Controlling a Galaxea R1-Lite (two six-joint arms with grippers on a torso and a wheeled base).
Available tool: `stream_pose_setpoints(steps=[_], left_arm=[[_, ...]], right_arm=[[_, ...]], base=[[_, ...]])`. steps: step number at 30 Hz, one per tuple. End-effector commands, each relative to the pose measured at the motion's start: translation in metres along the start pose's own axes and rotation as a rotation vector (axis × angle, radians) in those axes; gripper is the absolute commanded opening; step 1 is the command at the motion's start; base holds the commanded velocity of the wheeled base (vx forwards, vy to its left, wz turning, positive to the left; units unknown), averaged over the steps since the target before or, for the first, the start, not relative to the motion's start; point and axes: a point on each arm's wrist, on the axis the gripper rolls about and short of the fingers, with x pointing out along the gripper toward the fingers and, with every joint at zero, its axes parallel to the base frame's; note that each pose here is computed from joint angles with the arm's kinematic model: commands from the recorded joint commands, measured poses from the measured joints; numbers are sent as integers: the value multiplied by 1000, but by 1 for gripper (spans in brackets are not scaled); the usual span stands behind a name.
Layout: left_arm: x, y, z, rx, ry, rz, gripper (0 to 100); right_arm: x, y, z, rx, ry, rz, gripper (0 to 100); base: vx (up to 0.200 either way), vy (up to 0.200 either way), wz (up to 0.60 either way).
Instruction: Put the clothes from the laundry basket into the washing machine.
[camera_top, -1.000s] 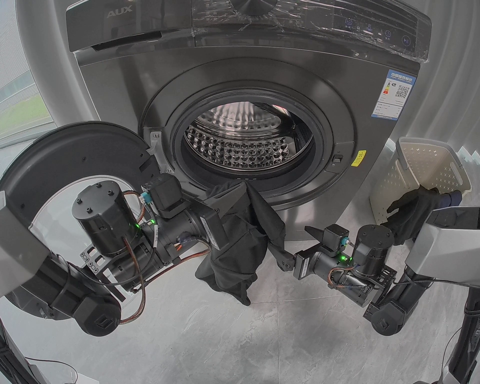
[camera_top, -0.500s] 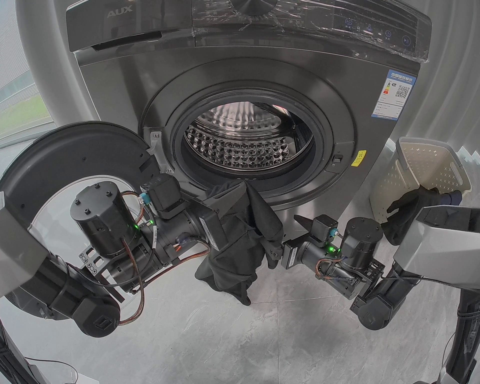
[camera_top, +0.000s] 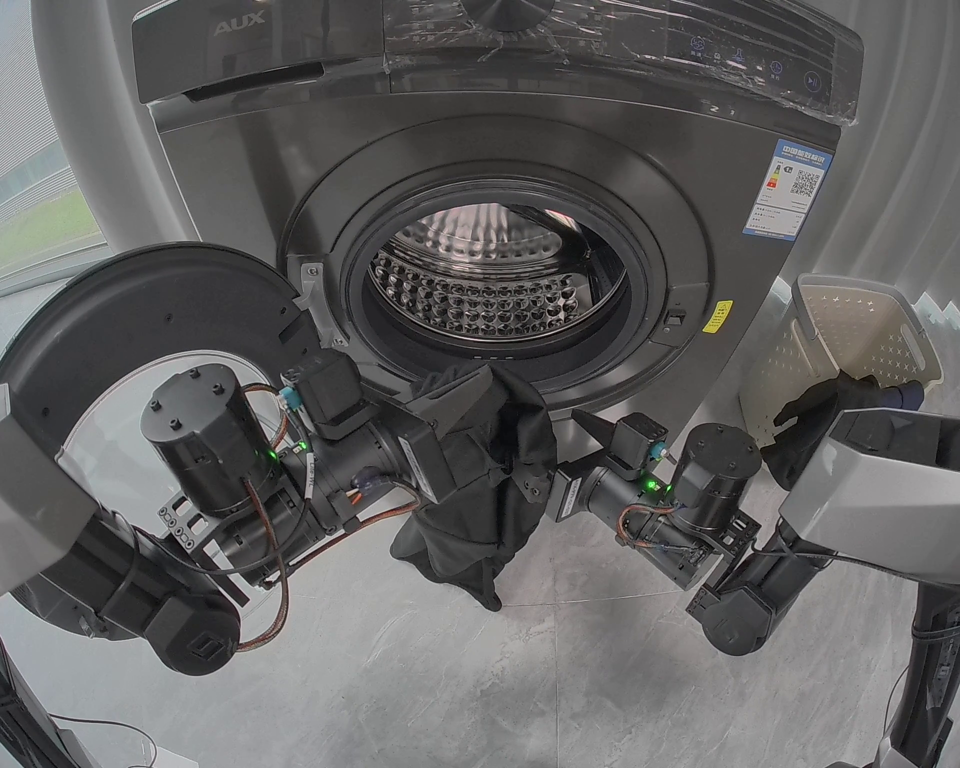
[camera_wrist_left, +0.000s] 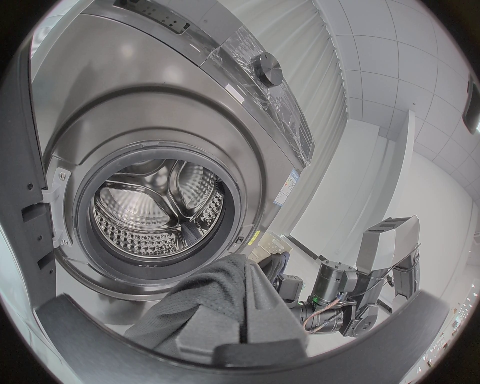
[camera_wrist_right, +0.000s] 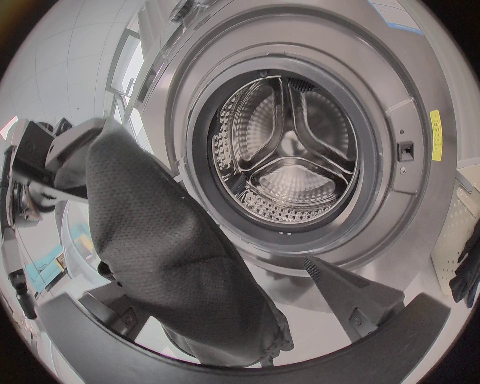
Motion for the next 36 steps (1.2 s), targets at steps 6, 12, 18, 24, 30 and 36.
stream_pose_setpoints(steps=[6,12,18,24,30,36], left_arm=[[1,1,-2,-2,6,1,0],[0,0,-4,-9,15,-4,0],[-2,-14,-15,-26,58,-52,0],[-1,-13,-16,-26,58,-52,0],[-1,-12,-16,-24,60,-54,100],[-8,-8,-30,-38,118,-31,100]], right_arm=[[-3,1,9,1,-29,4,0],[-22,-3,29,-1,-45,-8,0],[-32,-2,46,-2,-77,-7,0],[-41,3,42,-1,-46,4,0],[-39,5,51,3,-82,9,0],[-45,7,71,4,-141,18,0]], base=[[0,0,0],[0,0,0],[0,0,0],[0,0,0],[0,0,0],[0,0,0]])
